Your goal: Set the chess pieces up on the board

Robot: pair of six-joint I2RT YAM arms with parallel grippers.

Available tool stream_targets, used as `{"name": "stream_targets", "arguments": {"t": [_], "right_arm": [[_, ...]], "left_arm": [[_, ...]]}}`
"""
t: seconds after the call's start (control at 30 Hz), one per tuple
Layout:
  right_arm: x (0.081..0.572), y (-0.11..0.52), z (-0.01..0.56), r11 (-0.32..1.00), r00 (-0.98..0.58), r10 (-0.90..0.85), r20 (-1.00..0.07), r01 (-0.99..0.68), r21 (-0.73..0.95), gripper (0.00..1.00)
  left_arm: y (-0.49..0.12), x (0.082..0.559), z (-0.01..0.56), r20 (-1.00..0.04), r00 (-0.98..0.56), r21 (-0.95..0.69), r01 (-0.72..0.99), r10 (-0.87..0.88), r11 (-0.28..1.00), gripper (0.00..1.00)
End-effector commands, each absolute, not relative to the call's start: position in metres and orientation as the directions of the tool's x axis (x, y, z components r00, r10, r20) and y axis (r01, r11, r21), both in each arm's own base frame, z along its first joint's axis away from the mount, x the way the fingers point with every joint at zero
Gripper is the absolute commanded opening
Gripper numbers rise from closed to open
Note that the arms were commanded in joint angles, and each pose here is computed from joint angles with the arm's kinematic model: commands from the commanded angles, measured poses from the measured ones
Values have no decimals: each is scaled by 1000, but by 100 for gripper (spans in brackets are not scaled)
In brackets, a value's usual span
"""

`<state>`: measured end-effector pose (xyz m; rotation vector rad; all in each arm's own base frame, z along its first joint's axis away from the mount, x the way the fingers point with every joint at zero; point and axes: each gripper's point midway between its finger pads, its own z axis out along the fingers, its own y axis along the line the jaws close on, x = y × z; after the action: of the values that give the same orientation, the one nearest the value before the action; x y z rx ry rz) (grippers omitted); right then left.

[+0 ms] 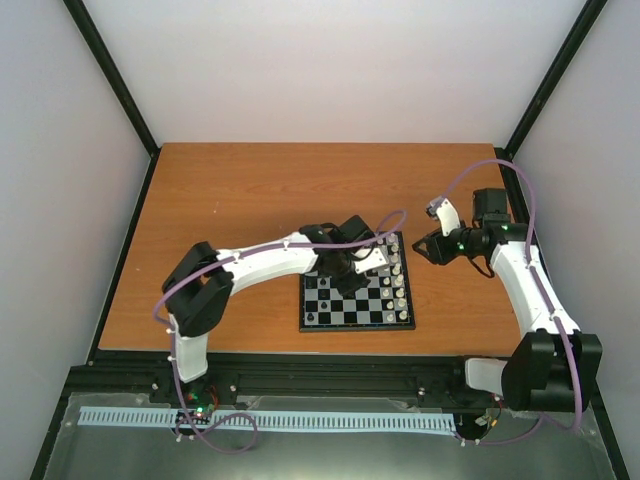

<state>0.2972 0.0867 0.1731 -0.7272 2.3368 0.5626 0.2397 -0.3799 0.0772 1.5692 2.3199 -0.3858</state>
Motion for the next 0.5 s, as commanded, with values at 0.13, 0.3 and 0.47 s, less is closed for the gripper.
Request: {"name": "stream_targets", "arguments": {"t": [0.13, 0.3, 0.47], "right_arm": [[299, 93, 180, 735, -665, -327, -671, -626, 262, 44], [294, 108, 184, 677, -704, -275, -655, -626, 388, 45], [290, 130, 183, 534, -803, -213, -557, -572, 622, 47]], "left_arm": [[-401, 239, 111, -545, -368, -96, 920, 753, 380, 20], [-401, 252, 133, -673, -377, -63, 886, 636, 459, 20], [-395, 258, 147, -741, -385, -59, 854, 551, 517, 17]]}}
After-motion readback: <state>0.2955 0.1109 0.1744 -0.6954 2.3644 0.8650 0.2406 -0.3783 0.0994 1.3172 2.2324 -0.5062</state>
